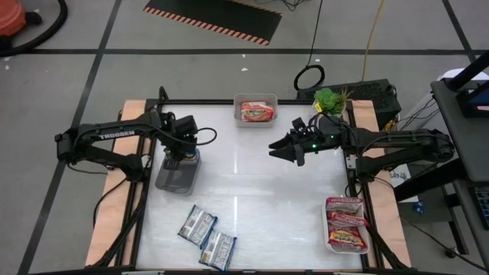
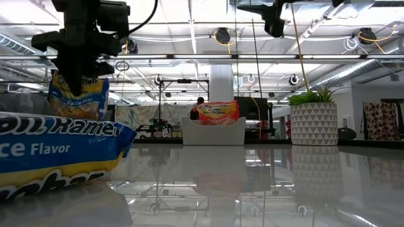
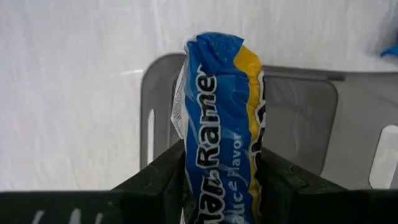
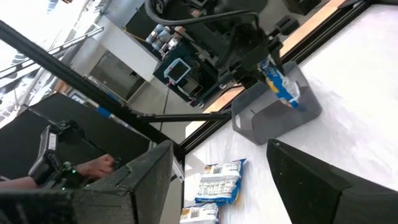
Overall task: Sort Maruchan noodles
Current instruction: Put the top blue noodle pack into the black bin, then put the left blue noodle pack into the black bin
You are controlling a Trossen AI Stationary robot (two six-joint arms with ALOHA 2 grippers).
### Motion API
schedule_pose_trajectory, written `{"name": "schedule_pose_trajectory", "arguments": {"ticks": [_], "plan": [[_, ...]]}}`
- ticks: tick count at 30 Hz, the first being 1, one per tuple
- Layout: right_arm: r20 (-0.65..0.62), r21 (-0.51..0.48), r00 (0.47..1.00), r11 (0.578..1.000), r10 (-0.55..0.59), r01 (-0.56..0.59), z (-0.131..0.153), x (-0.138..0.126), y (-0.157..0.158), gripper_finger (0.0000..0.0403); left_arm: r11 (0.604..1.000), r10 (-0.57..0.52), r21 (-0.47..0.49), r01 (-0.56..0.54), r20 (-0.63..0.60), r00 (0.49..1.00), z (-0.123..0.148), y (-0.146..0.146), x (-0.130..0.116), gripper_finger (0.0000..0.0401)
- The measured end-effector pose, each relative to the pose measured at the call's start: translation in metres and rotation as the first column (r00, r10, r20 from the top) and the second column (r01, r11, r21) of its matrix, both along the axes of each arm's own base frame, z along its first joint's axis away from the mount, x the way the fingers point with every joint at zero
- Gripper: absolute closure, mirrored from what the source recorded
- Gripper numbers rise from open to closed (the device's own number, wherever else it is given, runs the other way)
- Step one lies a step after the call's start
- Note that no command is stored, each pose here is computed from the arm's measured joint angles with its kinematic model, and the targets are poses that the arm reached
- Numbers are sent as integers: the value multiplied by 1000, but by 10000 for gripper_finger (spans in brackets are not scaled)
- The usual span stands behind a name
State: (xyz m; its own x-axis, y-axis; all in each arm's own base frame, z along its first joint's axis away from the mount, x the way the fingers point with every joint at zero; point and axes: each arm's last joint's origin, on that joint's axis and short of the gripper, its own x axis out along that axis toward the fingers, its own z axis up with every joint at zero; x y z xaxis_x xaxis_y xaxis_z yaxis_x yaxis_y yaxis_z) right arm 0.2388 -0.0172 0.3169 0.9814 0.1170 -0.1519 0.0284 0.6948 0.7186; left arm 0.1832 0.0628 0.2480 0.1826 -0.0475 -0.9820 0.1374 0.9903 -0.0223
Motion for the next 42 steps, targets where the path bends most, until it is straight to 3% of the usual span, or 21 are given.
{"name": "schedule_pose_trajectory", "arguments": {"ticks": [9,17,22,27,30,35,37,39,42], "plan": [[0,0,1000,1000,17,-17,0,0,4,149,999,2,37,-2,-10,1000,-8,1,0,234],[0,3,1000,1000,16,-16,0,0,4,149,990,6,138,-6,4,1000,-8,4,3,123],[-2,9,1000,1000,15,-15,0,0,4,149,969,121,220,-115,-17,992,-8,7,2,49],[-2,18,1000,1000,12,-12,0,0,4,149,933,302,196,-302,27,953,2,8,3,15],[-3,17,1000,1000,8,-8,0,0,4,149,891,435,118,-439,57,899,10,5,6,15],[-3,15,1000,1000,-7,7,0,0,4,149,797,600,-110,-593,44,798,19,-10,14,27],[-4,12,1000,999,-31,31,0,0,3,149,724,680,-166,-670,6,733,21,-18,16,34],[-4,10,999,999,-44,44,0,0,2,149,626,759,-206,-752,-62,648,23,-28,17,41],[-4,10,999,999,-45,45,0,1,2,149,509,817,-231,-829,-173,550,27,-46,16,58]]}}
